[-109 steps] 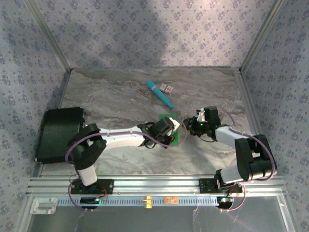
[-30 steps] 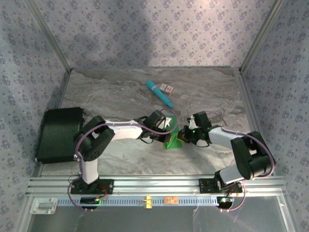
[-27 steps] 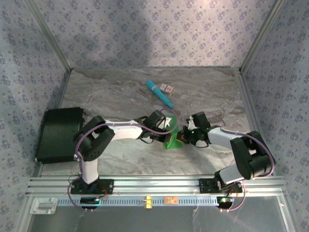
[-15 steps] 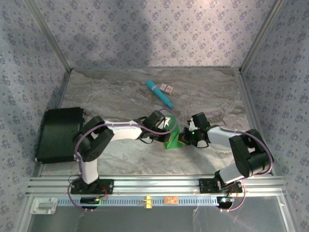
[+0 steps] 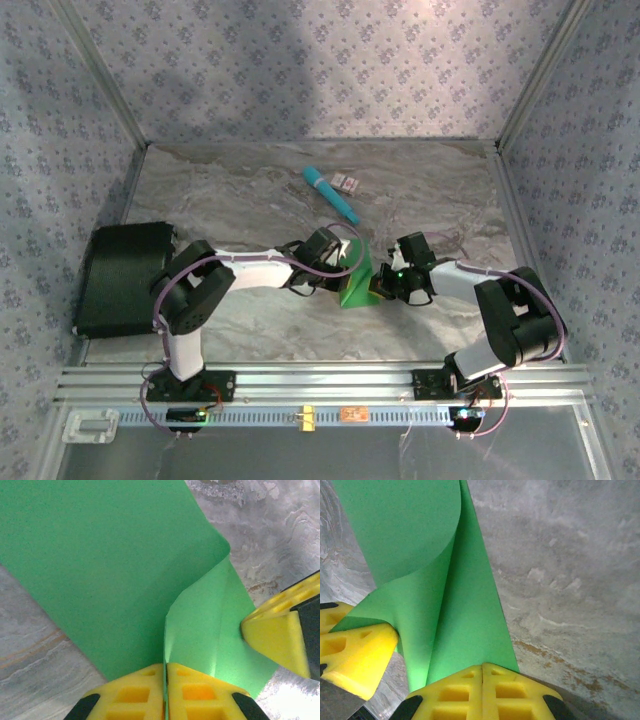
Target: Fold a paper plane with a square sheet of paper (pick it up from the middle)
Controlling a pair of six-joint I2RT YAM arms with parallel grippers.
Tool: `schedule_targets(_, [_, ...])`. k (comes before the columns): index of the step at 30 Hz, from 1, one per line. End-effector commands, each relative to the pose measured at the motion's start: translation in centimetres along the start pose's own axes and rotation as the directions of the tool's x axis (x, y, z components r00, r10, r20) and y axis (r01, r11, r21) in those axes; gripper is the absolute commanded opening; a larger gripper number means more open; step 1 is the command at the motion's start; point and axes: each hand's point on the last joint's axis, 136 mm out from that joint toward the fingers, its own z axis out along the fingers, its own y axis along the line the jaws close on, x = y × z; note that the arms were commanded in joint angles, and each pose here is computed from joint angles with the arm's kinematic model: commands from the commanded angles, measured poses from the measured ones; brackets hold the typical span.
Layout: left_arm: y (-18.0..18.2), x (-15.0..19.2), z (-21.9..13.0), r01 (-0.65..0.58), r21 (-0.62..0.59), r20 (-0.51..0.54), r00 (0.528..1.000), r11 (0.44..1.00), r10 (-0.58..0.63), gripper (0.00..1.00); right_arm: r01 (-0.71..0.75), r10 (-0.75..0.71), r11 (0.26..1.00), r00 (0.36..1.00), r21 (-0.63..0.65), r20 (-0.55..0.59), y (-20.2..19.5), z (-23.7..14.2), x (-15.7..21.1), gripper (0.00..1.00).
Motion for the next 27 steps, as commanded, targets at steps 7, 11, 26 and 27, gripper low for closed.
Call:
schedule_targets(7, [0.1, -0.7, -0.3, -0.011, -0.007, 0.015, 1.000, 1.000, 0.011, 0.10, -0.033, 0.035, 0.994, 0.999, 0.108, -0.015, -2.6, 0.1, 0.6, 0.00])
schedule_targets(11, [0.1, -0.6, -0.2, -0.008, -0.004, 0.014, 1.000, 1.000, 0.008, 0.10, -0.035, 0.036, 0.994, 0.999, 0.108, -0.016, -2.6, 0.1, 0.7, 0.00])
schedule_targets(26, [0.6, -0.4, 0.4, -0.002, 0.004, -0.009, 1.000, 1.000, 0.002, 0.10, -0.030, 0.032, 0.994, 0.999, 0.105, -0.016, -2.6, 0.1, 0.7, 0.00])
schedule_targets(27, [0.6, -0.4, 0.5, 0.000, 0.006, -0.010, 1.000, 1.000, 0.000, 0.10, -0.029, 0.031, 0.994, 0.999, 0.103, -0.015, -2.5, 0.1, 0.6, 0.00])
